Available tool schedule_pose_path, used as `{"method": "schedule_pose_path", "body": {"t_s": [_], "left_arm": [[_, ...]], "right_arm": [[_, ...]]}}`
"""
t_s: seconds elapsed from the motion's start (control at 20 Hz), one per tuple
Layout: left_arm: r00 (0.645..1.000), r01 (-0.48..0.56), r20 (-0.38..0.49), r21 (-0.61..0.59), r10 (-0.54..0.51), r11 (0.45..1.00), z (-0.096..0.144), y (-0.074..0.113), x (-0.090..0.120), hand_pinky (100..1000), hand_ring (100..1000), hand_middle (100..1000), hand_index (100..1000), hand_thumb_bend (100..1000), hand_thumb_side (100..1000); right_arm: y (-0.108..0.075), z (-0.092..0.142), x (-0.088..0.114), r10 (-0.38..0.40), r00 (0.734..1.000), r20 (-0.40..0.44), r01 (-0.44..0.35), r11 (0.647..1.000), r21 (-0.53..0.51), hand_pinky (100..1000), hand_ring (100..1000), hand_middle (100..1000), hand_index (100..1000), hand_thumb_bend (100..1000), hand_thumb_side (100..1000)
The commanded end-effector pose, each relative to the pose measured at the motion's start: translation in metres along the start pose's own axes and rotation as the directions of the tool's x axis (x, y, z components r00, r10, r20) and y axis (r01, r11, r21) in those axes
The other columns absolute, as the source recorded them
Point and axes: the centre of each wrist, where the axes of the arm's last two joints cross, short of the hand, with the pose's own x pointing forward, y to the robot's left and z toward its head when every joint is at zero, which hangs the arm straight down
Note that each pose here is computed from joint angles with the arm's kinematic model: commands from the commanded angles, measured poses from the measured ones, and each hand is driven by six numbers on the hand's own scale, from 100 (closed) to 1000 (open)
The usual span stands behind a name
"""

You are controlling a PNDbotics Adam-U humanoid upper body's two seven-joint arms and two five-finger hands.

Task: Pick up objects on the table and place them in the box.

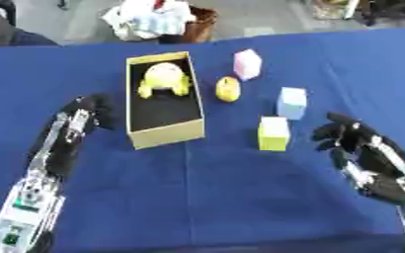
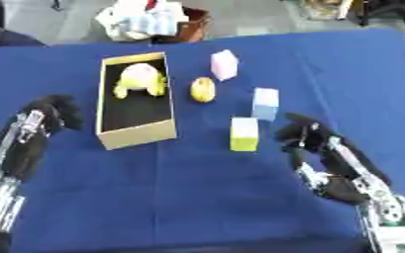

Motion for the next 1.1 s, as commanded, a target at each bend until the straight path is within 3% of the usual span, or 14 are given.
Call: {"method": "schedule_pose_path", "body": {"t_s": [0.05, 0.2, 0.35, 0.55, 0.75, 1.1], "left_arm": [[1.0, 0.002, 0.017, -0.005, -0.002, 1.0, -0.001, 0.002, 0.005, 624, 633, 620, 771, 100, 797], [1.0, 0.0, 0.014, -0.01, 0.0, 1.0, -0.001, 0.001, 0.005, 625, 634, 620, 771, 100, 797], [1.0, -0.001, 0.009, -0.015, 0.001, 1.0, 0.0, 0.001, 0.004, 625, 634, 621, 771, 100, 799], [1.0, -0.002, 0.006, -0.02, 0.002, 1.0, 0.001, 0.001, 0.004, 626, 635, 621, 771, 100, 798], [1.0, -0.003, 0.003, -0.023, 0.003, 1.0, 0.001, 0.001, 0.003, 626, 635, 621, 772, 100, 799], [1.0, -0.005, 0.0, -0.029, 0.005, 1.0, 0.001, 0.0, 0.002, 626, 636, 622, 772, 100, 802]], "right_arm": [[-0.025, -0.006, 0.007, 0.121, 0.992, 0.04, -0.125, 0.987, 0.1, 760, 884, 843, 1000, 100, 400], [-0.047, -0.013, 0.008, 0.233, 0.968, 0.091, -0.247, 0.947, 0.207, 801, 924, 878, 1000, 100, 389], [-0.069, -0.023, 0.01, 0.353, 0.924, 0.145, -0.381, 0.865, 0.326, 824, 934, 893, 996, 100, 361], [-0.089, -0.035, 0.008, 0.468, 0.862, 0.195, -0.504, 0.749, 0.43, 842, 938, 911, 992, 100, 310], [-0.099, -0.048, 0.002, 0.529, 0.816, 0.233, -0.568, 0.657, 0.496, 853, 940, 914, 989, 100, 326], [-0.103, -0.073, -0.013, 0.567, 0.772, 0.288, -0.605, 0.516, 0.606, 877, 932, 908, 981, 100, 422]]}}
